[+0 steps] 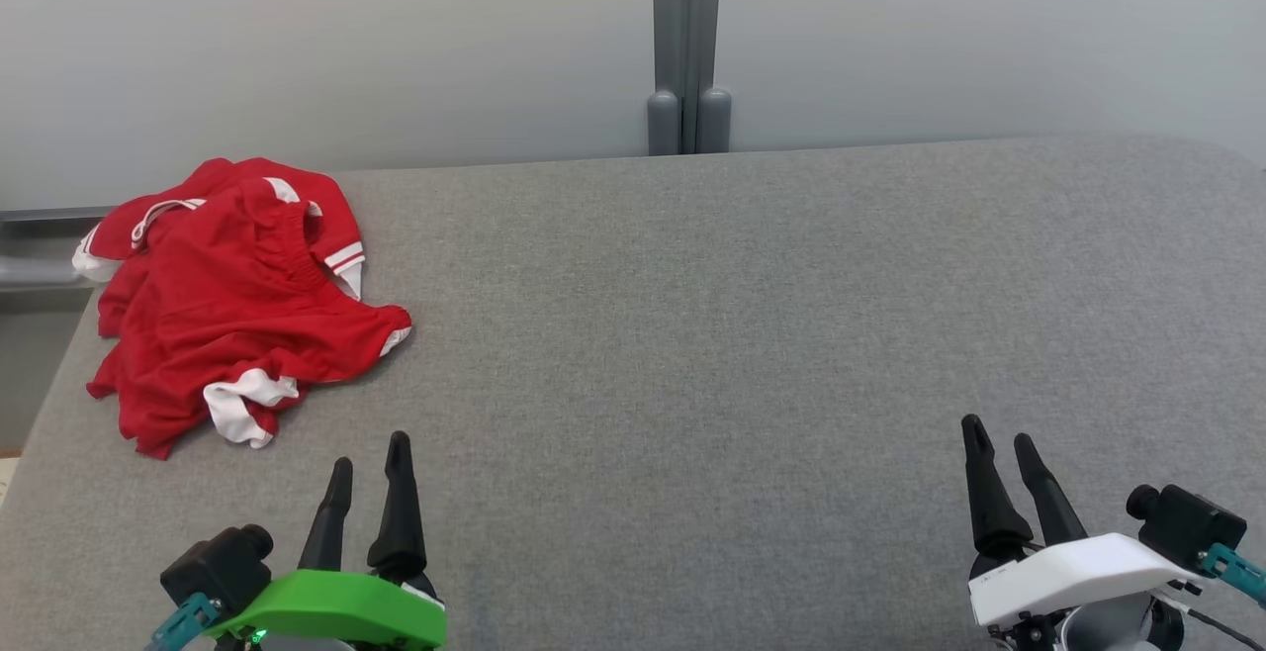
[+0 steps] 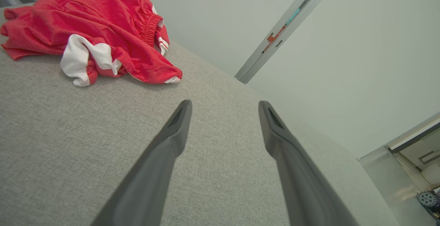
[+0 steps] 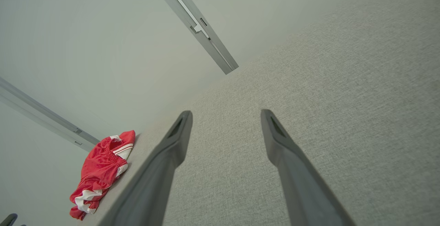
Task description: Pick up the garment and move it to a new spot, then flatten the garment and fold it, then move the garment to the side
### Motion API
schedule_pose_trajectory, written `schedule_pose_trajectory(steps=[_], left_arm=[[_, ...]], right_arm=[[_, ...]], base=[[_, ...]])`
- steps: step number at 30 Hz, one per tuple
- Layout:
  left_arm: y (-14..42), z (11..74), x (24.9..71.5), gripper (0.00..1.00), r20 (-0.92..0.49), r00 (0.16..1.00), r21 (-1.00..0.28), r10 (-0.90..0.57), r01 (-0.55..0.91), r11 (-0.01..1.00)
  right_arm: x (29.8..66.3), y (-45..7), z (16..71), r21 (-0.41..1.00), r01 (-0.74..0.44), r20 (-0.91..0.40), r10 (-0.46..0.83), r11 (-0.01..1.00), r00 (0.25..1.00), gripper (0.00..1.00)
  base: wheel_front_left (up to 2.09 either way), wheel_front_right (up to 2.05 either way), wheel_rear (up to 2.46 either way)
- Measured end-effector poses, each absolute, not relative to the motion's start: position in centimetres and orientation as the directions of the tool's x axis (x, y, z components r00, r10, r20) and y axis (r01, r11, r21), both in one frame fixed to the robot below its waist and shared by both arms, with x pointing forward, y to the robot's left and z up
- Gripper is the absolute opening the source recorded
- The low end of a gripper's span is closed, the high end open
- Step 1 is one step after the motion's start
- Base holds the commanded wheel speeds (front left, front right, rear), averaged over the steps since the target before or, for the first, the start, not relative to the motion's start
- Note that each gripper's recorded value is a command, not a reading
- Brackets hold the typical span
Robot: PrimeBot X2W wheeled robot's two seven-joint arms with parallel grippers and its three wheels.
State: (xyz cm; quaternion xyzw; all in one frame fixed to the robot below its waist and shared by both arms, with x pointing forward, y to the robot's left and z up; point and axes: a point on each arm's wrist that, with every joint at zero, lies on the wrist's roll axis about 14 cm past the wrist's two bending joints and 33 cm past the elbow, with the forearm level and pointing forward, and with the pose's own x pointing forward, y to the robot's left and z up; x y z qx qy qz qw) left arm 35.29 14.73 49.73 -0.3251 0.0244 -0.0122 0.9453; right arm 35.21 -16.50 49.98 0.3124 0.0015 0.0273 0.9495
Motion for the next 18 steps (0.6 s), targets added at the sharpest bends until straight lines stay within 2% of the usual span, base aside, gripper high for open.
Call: schedule_pose_trajectory(steps=[18], left_arm=[[13.6,49.3,34.5,1.00,-0.025,0.998,-0.450,-0.066,0.048,0.892]], right_arm=[[34.7,-15.5,50.1,0.421,-0.099,0.036,0.092,0.902,0.995,1.00]], base=[[0.00,0.00,0.00]])
